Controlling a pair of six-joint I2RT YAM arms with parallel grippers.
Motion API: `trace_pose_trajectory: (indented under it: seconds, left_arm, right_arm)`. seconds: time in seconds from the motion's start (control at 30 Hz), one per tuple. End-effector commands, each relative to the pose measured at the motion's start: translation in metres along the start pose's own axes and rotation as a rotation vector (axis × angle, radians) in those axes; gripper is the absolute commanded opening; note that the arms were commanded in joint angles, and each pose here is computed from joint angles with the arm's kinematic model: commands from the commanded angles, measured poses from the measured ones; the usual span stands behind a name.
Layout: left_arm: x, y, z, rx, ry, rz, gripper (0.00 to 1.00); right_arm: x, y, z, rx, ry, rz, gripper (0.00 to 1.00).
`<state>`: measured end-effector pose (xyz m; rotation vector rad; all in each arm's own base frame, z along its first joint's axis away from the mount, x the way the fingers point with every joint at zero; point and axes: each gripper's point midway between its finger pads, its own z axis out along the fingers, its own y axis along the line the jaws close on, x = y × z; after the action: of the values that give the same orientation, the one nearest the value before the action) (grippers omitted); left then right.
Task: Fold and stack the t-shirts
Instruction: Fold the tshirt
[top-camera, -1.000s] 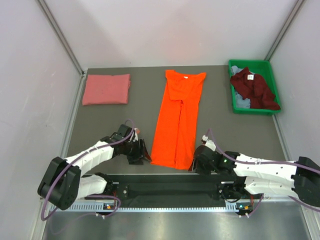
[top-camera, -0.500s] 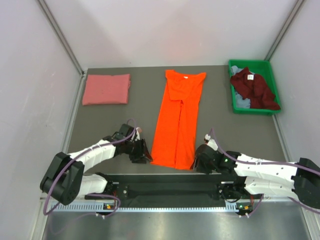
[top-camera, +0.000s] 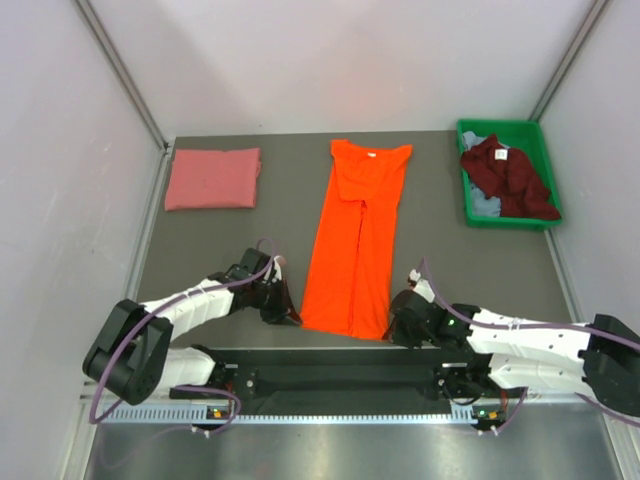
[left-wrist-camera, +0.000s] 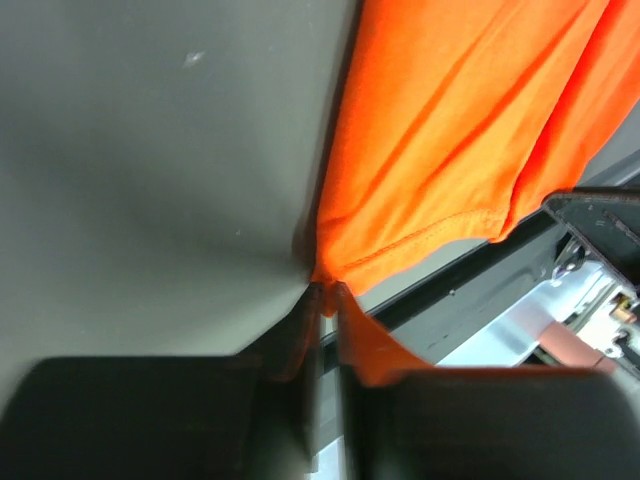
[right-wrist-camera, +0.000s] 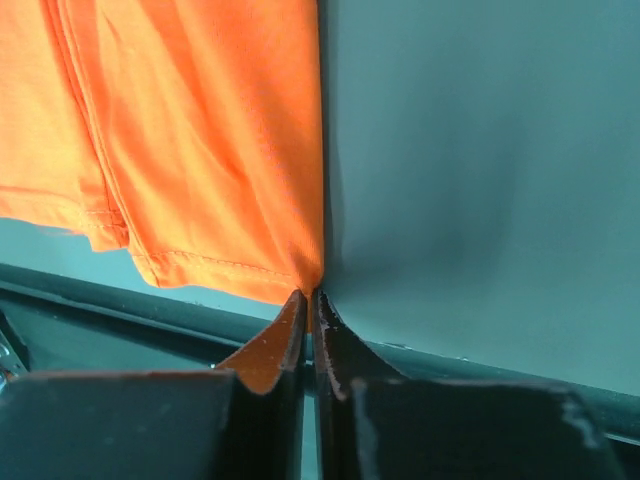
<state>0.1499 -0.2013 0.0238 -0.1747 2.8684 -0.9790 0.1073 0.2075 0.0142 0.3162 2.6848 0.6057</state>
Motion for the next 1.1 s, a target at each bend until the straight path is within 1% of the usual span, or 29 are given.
trace_pose_trajectory:
  seconds: [0.0, 0.03, 0.23, 0.53, 0.67, 0.77, 0.83, 0.87, 0.93, 1.07]
  left_arm:
    - [-0.002, -0.01, -0.001, 0.048, -0.015, 0.027, 0.01]
    - [-0.002, -0.011, -0.001, 0.052, -0.015, 0.022, 0.0]
    - [0.006, -0.02, 0.001, 0.069, -0.002, 0.005, 0.0]
    - [0.032, -0.024, 0.01, 0.026, 0.038, -0.006, 0.0]
    - [0.04, -0.022, 0.01, 0.008, 0.037, -0.021, 0.0]
    - [0.033, -0.035, 0.003, 0.035, 0.008, -0.013, 0.0]
    - [0.028, -0.038, -0.001, 0.017, -0.003, -0.001, 0.0]
    - [0.022, -0.047, -0.004, 0.031, -0.014, 0.012, 0.0]
    - [0.019, -0.048, -0.004, 0.009, -0.006, 0.026, 0.0]
    - [0.01, -0.055, -0.001, 0.002, -0.005, 0.047, 0.0]
  right_arm:
    - [0.001, -0.017, 0.001, 0.044, -0.005, -0.002, 0.0]
    - [0.001, -0.019, -0.001, 0.056, -0.004, -0.006, 0.0]
    - [-0.001, -0.019, -0.01, 0.048, -0.008, -0.029, 0.0]
    - [0.018, -0.027, -0.014, 0.084, 0.053, -0.072, 0.0]
    - [0.018, -0.025, -0.021, 0.085, 0.029, -0.087, 0.0]
    - [0.01, -0.016, -0.028, 0.086, 0.003, -0.13, 0.0]
    - [0.006, -0.018, -0.03, 0.115, -0.006, -0.157, 0.0]
    - [0.001, -0.012, -0.033, 0.114, -0.024, -0.171, 0.0]
    - [-0.004, -0.012, -0.034, 0.142, -0.037, -0.194, 0.0]
    - [-0.013, -0.001, -0.036, 0.139, -0.067, -0.216, 0.0]
